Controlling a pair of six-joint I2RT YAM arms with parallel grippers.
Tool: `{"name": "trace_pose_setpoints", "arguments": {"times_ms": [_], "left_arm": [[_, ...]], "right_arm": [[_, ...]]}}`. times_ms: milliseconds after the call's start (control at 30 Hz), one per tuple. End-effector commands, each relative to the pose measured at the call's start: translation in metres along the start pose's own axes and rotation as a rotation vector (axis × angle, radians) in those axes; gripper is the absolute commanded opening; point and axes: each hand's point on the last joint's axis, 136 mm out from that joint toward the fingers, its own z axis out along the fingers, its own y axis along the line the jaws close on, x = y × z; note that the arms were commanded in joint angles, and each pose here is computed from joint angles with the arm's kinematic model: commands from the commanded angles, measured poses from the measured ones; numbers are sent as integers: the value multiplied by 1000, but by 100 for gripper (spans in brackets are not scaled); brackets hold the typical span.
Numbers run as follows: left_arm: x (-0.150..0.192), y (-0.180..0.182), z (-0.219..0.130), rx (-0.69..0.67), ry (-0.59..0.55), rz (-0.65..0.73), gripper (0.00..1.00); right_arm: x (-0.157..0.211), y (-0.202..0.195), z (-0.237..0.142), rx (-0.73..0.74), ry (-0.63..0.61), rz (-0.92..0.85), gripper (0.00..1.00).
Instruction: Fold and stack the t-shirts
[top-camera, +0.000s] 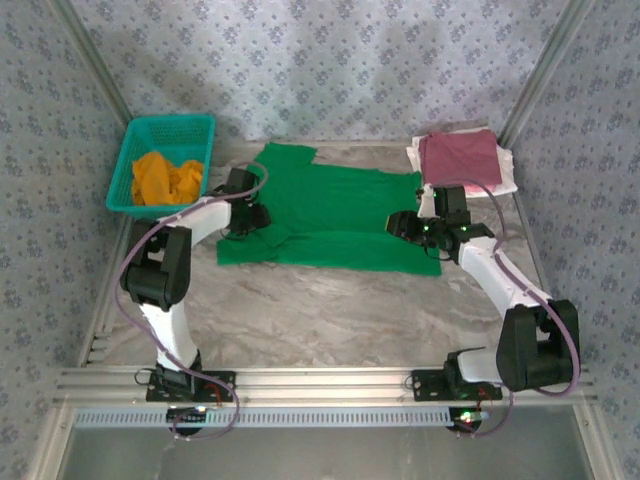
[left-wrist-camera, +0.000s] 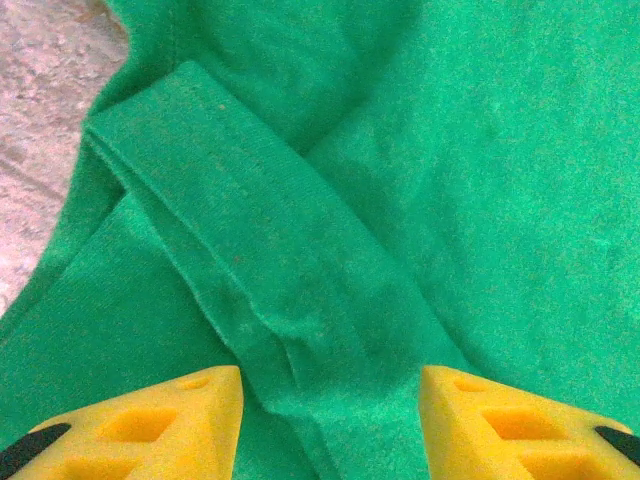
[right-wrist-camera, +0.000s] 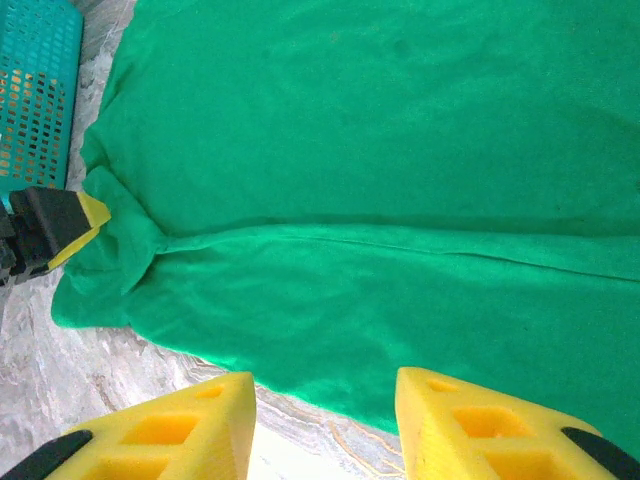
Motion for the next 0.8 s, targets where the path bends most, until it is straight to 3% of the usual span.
{"name": "trace_pose_setpoints", "arguments": {"times_ms": [0,133,233,300,400,600,667,767], "left_arm": [[-10,-6,9,0,-11,-6,50],[-13,-11,19,7,-3,2,50],[-16,-14,22,11,-5,9,38],[-18,-17,22,14,-10,11,21],[-21,-21,19,15,-20,22,12],[-25,-26,9,-17,-28,46,10],[-25,-28,8,-14,-32,49,0],[-27,-29,9,-9,-35,56,0]], "right_arm": [[-6,2,-9,15,-39,-18,44],[-7,-8,-15,50,-64,15,44],[-7,-10,-18,44,-77,31,44],[-8,-13,-21,49,-81,44,44],[-8,-19,-23,64,-84,66,44],[-8,-20,-25,60,-88,81,44],[-8,-20,-25,56,-90,80,44],[-8,-21,-25,58,-90,83,44]]}}
